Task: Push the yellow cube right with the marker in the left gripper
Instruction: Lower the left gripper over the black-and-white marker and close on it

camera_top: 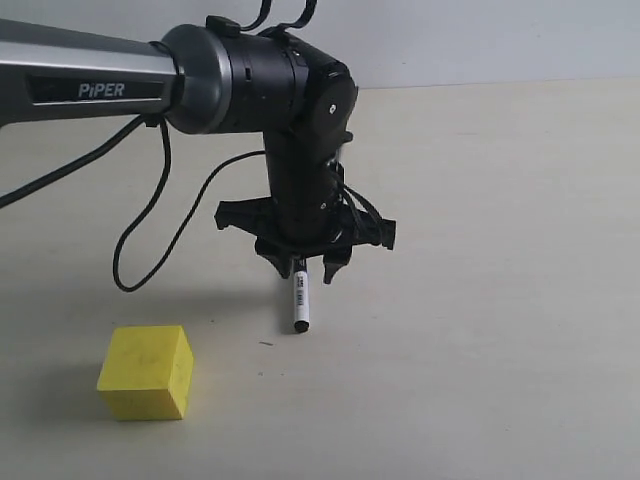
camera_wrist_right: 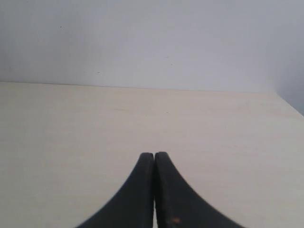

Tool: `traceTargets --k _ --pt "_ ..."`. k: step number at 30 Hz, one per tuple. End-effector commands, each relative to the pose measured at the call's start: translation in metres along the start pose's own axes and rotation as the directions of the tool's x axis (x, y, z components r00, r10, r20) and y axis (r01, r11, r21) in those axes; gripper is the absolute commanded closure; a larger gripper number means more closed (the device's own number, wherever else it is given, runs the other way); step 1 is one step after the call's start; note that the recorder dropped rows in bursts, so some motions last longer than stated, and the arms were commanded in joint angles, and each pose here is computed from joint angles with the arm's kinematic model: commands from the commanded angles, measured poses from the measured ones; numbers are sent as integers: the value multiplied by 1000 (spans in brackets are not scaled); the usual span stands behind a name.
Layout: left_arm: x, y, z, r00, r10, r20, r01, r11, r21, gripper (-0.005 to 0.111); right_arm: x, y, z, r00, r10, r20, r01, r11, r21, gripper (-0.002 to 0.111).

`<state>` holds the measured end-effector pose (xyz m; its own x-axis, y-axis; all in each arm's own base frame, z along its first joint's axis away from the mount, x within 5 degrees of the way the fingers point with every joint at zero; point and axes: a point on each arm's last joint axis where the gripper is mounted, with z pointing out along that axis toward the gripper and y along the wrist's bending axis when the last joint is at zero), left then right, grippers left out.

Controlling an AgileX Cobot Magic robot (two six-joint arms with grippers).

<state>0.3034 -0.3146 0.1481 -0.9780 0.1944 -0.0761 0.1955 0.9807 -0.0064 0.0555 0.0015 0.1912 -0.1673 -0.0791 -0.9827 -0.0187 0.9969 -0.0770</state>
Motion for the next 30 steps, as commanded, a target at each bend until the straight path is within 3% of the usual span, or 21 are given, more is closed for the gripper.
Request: traceTargets --k 1,12,30 --pt "4 1 6 999 -18 -41 17 999 -38 60 0 -1 0 1000 -1 16 1 1000 9 108" --pt "11 4 21 995 -68 -73 63 996 -67 60 0 -1 0 1000 -1 16 1 1000 9 108" --pt "10 4 28 998 -56 -32 55 998 -43 60 0 -1 0 1000 -1 16 1 1000 9 108"
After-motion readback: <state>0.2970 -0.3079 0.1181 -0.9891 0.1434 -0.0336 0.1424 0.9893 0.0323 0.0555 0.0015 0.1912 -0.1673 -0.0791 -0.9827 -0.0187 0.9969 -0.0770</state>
